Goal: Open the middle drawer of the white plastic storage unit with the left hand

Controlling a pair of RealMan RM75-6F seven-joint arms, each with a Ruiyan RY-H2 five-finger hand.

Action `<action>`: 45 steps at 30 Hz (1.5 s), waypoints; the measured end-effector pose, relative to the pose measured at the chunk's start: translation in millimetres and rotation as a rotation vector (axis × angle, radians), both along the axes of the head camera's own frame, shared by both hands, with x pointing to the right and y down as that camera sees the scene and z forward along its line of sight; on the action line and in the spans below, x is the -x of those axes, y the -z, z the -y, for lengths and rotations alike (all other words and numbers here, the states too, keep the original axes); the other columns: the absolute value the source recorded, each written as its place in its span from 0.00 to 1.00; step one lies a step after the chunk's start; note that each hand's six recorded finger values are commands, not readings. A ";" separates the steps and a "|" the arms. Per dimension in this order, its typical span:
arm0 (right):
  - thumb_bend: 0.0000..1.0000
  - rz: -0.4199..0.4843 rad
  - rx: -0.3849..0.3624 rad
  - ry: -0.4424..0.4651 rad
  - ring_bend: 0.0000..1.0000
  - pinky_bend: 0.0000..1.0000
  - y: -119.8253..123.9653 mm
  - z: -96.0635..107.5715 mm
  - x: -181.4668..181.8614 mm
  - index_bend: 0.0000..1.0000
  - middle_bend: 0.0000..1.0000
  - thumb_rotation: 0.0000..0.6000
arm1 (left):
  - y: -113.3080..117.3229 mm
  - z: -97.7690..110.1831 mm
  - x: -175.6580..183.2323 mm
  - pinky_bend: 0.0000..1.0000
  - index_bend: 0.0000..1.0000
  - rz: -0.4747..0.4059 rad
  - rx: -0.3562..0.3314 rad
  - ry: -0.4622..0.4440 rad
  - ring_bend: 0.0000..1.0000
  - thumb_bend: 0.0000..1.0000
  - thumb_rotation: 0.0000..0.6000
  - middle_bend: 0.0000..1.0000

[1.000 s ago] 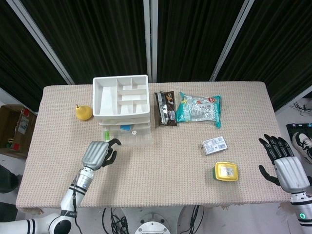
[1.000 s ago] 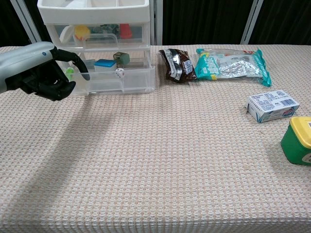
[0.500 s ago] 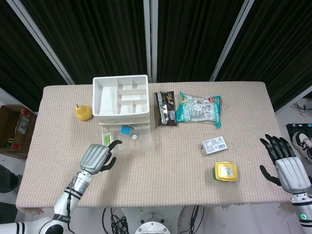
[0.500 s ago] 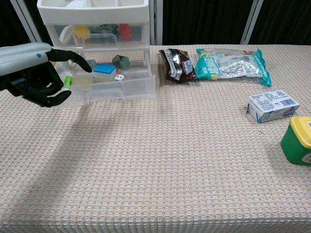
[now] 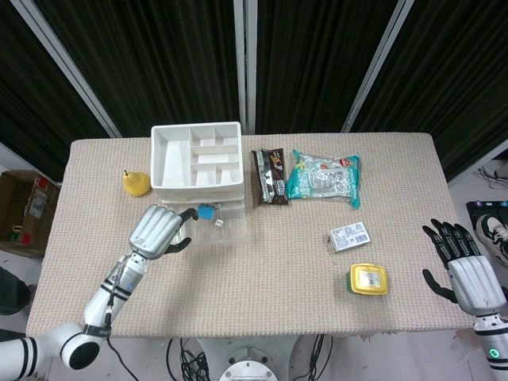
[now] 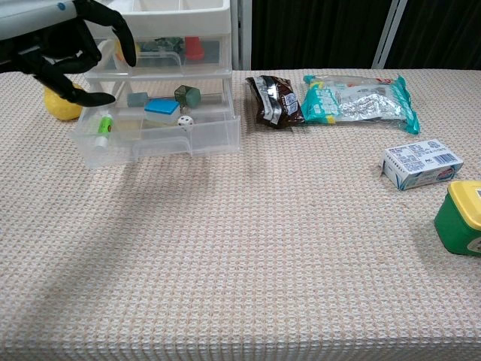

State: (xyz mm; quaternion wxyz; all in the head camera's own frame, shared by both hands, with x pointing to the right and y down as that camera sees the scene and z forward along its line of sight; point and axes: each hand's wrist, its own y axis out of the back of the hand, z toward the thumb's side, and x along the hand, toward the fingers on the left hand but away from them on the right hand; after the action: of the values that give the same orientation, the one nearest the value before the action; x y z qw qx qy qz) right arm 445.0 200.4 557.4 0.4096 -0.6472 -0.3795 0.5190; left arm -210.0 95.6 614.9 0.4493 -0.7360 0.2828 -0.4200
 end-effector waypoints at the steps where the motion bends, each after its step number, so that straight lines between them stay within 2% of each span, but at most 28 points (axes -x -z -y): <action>1: 0.30 -0.002 0.000 -0.003 0.00 0.00 0.2 -0.2 -0.8 0.00 0.00 1.00 | -3.6 4.3 -3.5 1.00 0.42 0.014 -0.002 -0.020 1.00 0.18 1.00 0.90; 7: 0.30 -0.006 0.004 -0.009 0.00 0.00 -0.4 -0.5 -2.5 0.00 0.00 1.00 | -25.6 21.6 -29.9 1.00 0.42 0.093 -0.007 -0.114 1.00 0.15 1.00 0.90; 15: 0.30 -0.009 0.008 -0.013 0.00 0.00 -1.7 -0.1 -3.6 0.00 0.00 1.00 | -42.7 22.7 -44.9 1.00 0.43 0.134 0.031 -0.126 1.00 0.14 1.00 0.91; 23: 0.30 -0.009 0.010 -0.019 0.00 0.00 -1.9 -1.1 -5.6 0.00 0.00 1.00 | -50.2 23.1 -61.3 1.00 0.44 0.141 0.048 -0.142 1.00 0.14 1.00 0.92; 30: 0.30 -0.009 0.013 -0.026 0.00 0.00 -3.1 -1.3 -8.7 0.00 0.00 1.00 | -58.9 22.9 -66.8 1.00 0.44 0.166 0.038 -0.150 1.00 0.21 1.00 0.92; 37: 0.30 -0.008 0.019 -0.027 0.00 0.00 -5.8 0.4 -8.9 0.00 0.00 1.00 | -64.5 20.2 -67.3 1.00 0.44 0.185 0.069 -0.159 1.00 0.31 1.00 0.92; 45: 0.30 -0.010 0.023 -0.031 0.00 0.00 -7.2 1.4 -9.7 0.00 0.00 1.00 | -68.3 19.9 -70.0 1.00 0.44 0.195 0.086 -0.165 1.00 0.31 1.00 0.92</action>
State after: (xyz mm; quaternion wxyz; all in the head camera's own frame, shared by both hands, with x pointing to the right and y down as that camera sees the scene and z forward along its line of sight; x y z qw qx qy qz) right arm 454.6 199.0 564.6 0.3960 -0.6433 -0.3816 0.5326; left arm -140.0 75.7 683.2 0.4755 -0.7310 0.1580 -0.4632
